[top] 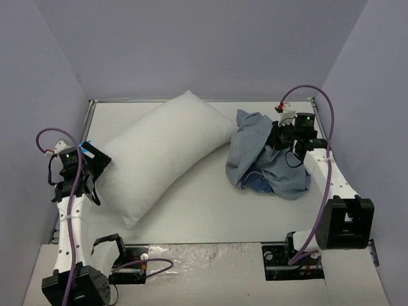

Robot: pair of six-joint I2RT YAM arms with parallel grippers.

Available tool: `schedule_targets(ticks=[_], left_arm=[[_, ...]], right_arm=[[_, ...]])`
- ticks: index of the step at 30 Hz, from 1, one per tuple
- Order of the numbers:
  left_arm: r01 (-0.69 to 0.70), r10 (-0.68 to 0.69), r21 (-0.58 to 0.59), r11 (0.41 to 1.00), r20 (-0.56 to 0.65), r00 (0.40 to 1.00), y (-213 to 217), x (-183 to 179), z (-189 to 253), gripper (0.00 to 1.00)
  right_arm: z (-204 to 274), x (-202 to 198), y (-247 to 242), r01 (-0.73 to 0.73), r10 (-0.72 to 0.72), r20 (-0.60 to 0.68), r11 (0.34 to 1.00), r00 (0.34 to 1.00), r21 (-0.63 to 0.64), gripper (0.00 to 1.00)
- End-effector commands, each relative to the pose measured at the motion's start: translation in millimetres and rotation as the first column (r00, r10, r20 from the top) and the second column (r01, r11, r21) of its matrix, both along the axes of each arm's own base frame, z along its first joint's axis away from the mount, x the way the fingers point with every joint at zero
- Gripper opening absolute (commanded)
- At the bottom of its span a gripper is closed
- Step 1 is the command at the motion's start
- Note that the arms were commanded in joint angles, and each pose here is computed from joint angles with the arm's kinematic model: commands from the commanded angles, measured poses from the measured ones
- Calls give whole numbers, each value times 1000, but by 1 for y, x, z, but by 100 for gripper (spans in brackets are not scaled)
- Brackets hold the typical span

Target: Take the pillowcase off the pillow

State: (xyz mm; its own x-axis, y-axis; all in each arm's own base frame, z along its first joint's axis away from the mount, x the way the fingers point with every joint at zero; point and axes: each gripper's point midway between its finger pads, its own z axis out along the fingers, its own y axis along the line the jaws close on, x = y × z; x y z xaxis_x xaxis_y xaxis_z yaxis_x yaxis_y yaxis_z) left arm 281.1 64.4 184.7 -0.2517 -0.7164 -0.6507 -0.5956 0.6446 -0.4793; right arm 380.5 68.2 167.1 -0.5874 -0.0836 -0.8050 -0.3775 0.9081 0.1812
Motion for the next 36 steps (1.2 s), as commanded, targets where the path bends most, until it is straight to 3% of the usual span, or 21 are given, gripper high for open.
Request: schedule_targets(ticks=[1, 3, 6, 9, 10, 11, 16, 19, 20, 22, 23, 30, 36], left_arm=[[-1, -1, 31, 1000, 68, 998, 1, -4, 33, 85], [-25, 21, 66, 997, 66, 998, 7, -10, 44, 92], [-20, 5, 110, 994, 135, 991, 8, -10, 79, 98], [35, -64, 125, 992, 234, 970, -3, -6, 120, 94], [63, -93, 121, 991, 259, 961, -8, -3, 129, 94], [125, -154, 109, 986, 320, 935, -22, 1, 148, 94], [346, -351, 100, 933, 470, 810, -76, 16, 192, 94], [505, -500, 131, 853, 479, 721, -126, 20, 199, 94], [593, -589, 161, 789, 470, 657, -158, 14, 200, 94], [645, -651, 182, 742, 425, 629, -180, 13, 188, 94], [695, -707, 207, 688, 404, 580, -202, 6, 184, 94], [774, -802, 241, 585, 313, 509, -240, -1, 158, 94], [776, -809, 251, 579, 301, 506, -238, -6, 151, 94]], right_arm=[[15, 7, -25, 49, -35, 105, 989, 994, -136, 0], [6, 4, -28, 34, -21, 78, 986, 997, -165, 1], [0, -1, -32, -7, 18, 49, 977, 999, -215, 18], [13, -4, -36, -43, 59, 50, 963, 997, -267, 63], [20, -2, -43, -23, 43, 64, 958, 997, -287, 88], [38, -1, -47, -7, 38, 99, 955, 994, -298, 97], [100, 1, -71, 97, -34, 208, 949, 977, -301, 100], [127, 0, -88, 244, -175, 252, 929, 952, -278, 100], [134, -3, -98, 305, -231, 266, 909, 936, -284, 100], [146, -9, -103, 357, -282, 286, 897, 916, -259, 100], [149, -12, -104, 366, -292, 291, 897, 911, -247, 100], [161, -31, -120, 490, -427, 305, 854, 851, -171, 100], [160, -37, -126, 531, -467, 308, 829, 829, -174, 100]])
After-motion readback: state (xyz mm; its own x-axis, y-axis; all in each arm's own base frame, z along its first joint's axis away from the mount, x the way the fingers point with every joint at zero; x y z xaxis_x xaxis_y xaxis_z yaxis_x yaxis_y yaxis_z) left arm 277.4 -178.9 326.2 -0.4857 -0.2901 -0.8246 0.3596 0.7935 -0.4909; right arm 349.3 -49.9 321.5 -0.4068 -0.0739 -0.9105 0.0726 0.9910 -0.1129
